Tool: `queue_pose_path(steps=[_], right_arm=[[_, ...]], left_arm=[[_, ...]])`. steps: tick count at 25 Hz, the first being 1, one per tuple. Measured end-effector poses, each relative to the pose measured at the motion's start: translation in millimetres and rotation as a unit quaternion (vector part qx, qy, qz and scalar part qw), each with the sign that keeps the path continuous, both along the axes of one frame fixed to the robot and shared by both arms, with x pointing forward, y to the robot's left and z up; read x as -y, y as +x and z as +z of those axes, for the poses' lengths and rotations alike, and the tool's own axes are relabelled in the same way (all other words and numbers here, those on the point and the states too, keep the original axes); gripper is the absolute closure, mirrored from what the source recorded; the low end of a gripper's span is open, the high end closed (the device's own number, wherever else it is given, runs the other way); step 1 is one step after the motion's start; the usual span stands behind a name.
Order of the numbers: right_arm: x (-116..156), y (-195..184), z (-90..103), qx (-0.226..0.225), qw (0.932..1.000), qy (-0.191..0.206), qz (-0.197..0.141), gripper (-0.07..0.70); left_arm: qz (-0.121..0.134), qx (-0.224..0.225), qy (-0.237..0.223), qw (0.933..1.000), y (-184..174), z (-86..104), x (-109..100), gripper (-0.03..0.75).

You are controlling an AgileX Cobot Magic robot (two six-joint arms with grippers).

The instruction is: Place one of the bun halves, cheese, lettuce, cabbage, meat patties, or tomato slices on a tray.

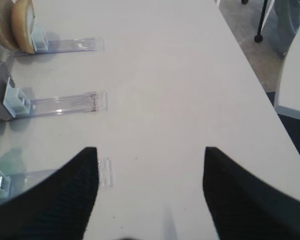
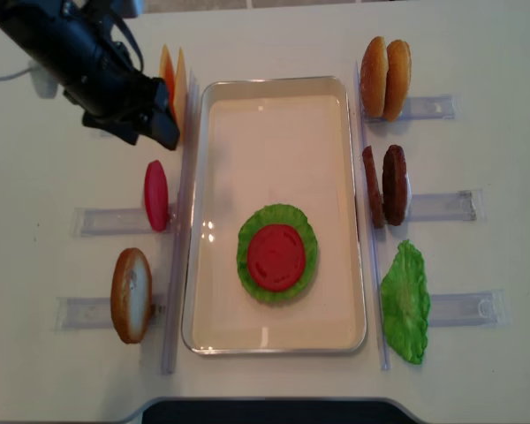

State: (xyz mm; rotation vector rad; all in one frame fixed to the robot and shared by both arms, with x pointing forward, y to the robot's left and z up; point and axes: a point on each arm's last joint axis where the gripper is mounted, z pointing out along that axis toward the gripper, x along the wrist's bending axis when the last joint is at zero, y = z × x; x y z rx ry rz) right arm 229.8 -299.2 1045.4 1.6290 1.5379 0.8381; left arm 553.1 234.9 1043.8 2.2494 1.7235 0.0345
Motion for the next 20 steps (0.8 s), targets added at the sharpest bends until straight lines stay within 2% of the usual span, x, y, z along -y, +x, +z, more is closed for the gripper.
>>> queue_pose_path(steps=[3, 6, 10, 12, 14, 20], right_arm=[[0, 0, 0.0, 0.000, 1.0000, 0.000, 0.000, 0.171], [0, 0, 0.0, 0.000, 1.0000, 0.000, 0.000, 0.171], [0, 0, 0.0, 0.000, 1.0000, 0.000, 0.000, 0.171], [0, 0, 0.0, 0.000, 1.0000, 0.000, 0.000, 0.171], [0, 0, 0.0, 0.000, 1.0000, 0.000, 0.000, 0.171], [0, 0, 0.0, 0.000, 1.0000, 0.000, 0.000, 0.171]], left_arm=[[0.038, -0.001, 0.041, 0.9985, -5, 8.9, -26, 0.137], [0.080, -0.012, 0.088, 0.9929, -12, 15.9, -53, 0.137], [0.136, -0.029, 0.164, 0.9767, -19, 20.4, -80, 0.138], [0.153, -0.024, 0.195, 0.9684, -19, 21.7, -87, 0.138], [0.166, -0.020, 0.207, 0.9639, -19, 23.0, -89, 0.138], [0.183, -0.018, 0.208, 0.9609, -27, 24.1, -90, 0.140]])
